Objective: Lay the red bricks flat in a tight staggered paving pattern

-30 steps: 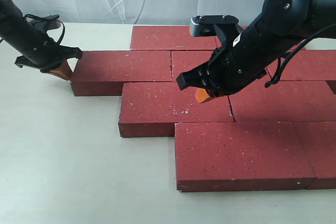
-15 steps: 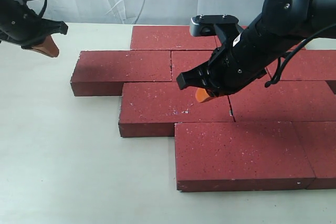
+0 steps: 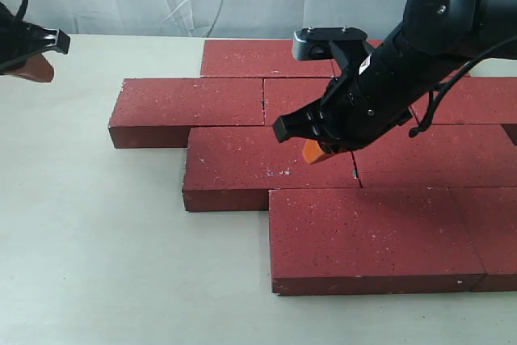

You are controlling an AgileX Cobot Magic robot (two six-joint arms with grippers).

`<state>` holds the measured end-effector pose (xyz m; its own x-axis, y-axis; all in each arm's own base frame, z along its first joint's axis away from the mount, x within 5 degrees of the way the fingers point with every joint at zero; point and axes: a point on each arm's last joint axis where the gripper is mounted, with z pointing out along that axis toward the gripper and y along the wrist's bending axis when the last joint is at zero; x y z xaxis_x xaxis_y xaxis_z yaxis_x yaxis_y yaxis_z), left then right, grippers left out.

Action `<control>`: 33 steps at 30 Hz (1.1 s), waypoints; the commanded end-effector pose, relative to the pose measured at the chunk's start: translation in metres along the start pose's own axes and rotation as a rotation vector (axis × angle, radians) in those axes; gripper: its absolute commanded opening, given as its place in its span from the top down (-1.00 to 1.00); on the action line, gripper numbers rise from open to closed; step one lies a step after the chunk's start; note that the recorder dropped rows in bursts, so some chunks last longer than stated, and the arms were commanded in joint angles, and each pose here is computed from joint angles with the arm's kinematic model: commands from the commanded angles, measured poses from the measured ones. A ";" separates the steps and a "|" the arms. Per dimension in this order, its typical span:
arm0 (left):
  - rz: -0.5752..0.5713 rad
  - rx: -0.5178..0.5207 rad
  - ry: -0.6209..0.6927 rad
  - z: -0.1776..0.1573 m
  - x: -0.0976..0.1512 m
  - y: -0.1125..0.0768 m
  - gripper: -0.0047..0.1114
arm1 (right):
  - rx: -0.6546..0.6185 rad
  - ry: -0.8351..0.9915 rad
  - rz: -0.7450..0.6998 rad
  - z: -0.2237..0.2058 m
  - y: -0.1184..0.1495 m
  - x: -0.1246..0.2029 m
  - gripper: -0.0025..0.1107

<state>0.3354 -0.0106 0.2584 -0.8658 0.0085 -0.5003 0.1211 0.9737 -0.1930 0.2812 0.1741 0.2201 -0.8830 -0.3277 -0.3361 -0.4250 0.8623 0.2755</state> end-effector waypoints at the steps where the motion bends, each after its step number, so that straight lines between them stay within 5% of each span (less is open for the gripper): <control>1: 0.003 -0.021 -0.072 -0.024 0.009 -0.004 0.92 | 0.028 0.011 0.003 0.000 -0.002 0.001 0.97; 11: 0.026 -0.086 -0.184 -0.070 0.019 -0.011 0.92 | 0.199 -0.027 0.057 -0.011 -0.015 0.000 0.97; 17: 0.138 -0.032 -0.240 -0.077 0.033 -0.046 0.92 | 0.237 -0.163 0.069 -0.051 -0.020 -0.002 0.97; 20: 0.179 -0.017 -0.244 -0.077 0.038 -0.059 0.92 | 0.280 -0.189 0.172 -0.072 -0.050 0.000 0.97; 25: 0.170 -0.069 -0.289 -0.092 0.042 -0.060 0.92 | 0.329 -0.265 0.306 -0.107 -0.083 0.020 0.97; 33: 0.166 -0.059 -0.441 -0.111 0.068 -0.058 0.92 | 0.335 -0.397 0.301 -0.131 -0.074 0.052 0.97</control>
<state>0.2253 -0.0420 0.3291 -0.5785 0.0958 -0.8101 0.2028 0.9788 -0.0290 0.2505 0.0453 0.2957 -0.8124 0.0556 -0.5804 -0.0231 0.9916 0.1273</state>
